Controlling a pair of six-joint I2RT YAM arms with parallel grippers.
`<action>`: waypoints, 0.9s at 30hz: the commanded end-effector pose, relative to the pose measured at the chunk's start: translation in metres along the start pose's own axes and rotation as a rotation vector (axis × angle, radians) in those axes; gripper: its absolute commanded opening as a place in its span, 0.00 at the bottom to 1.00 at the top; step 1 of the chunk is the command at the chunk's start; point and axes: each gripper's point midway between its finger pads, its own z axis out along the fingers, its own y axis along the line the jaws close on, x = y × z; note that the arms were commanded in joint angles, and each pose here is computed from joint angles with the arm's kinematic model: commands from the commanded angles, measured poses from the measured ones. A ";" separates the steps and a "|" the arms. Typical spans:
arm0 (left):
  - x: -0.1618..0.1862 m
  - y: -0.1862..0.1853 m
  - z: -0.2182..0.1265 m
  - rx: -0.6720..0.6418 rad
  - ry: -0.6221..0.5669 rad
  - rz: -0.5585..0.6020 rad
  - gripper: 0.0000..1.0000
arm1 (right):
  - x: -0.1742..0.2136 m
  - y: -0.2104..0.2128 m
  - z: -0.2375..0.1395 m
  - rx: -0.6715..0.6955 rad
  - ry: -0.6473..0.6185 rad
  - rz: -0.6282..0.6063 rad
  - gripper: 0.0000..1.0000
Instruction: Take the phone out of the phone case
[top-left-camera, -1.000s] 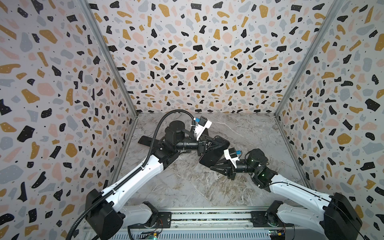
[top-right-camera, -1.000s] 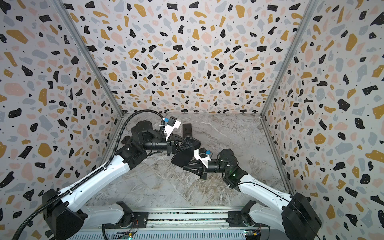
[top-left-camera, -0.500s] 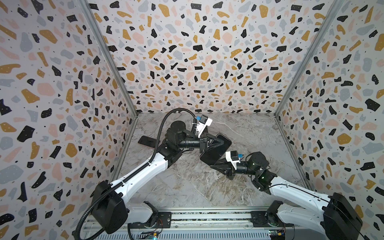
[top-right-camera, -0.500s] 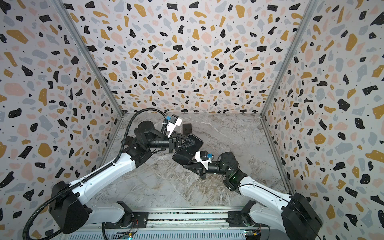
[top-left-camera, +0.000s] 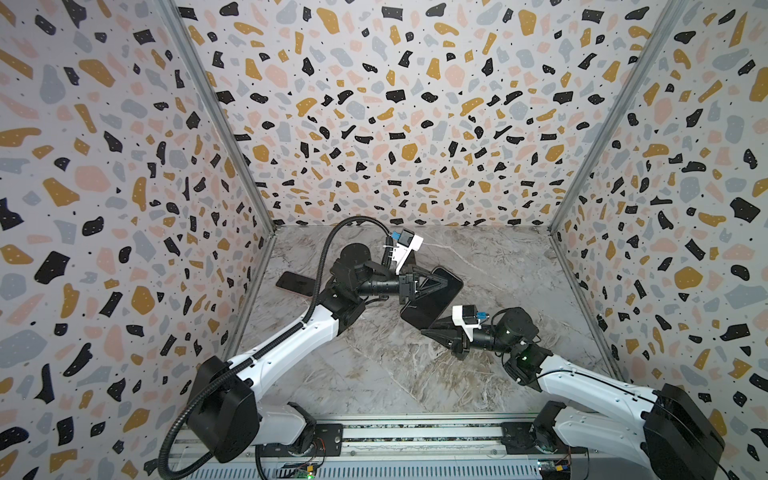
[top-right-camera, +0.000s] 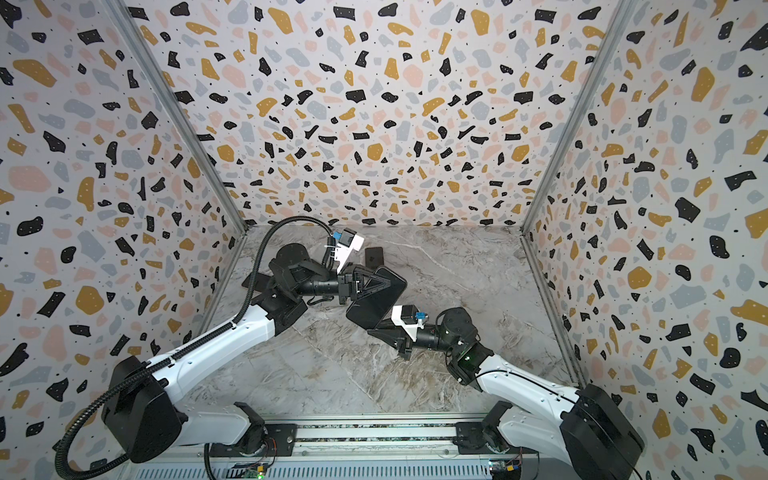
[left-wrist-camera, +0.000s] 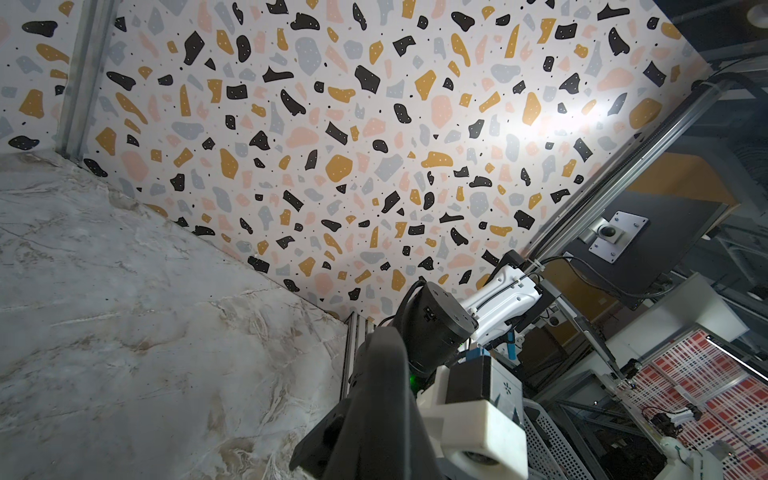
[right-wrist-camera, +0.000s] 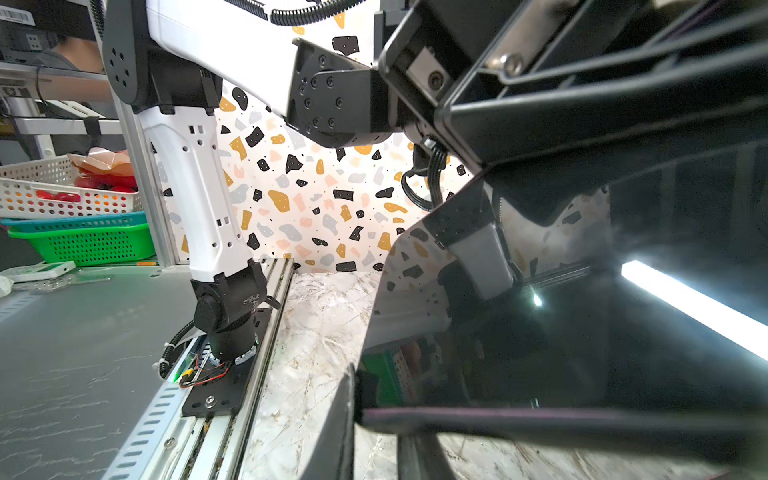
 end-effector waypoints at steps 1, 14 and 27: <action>0.000 0.066 0.003 -0.246 -0.130 -0.221 0.00 | -0.049 -0.001 0.004 0.066 -0.157 -0.328 0.16; 0.012 0.079 0.007 -0.248 -0.114 -0.253 0.00 | -0.045 -0.008 0.003 0.109 -0.141 -0.379 0.21; 0.009 0.063 0.009 -0.171 -0.137 -0.290 0.00 | -0.039 -0.014 -0.004 0.174 -0.145 -0.392 0.25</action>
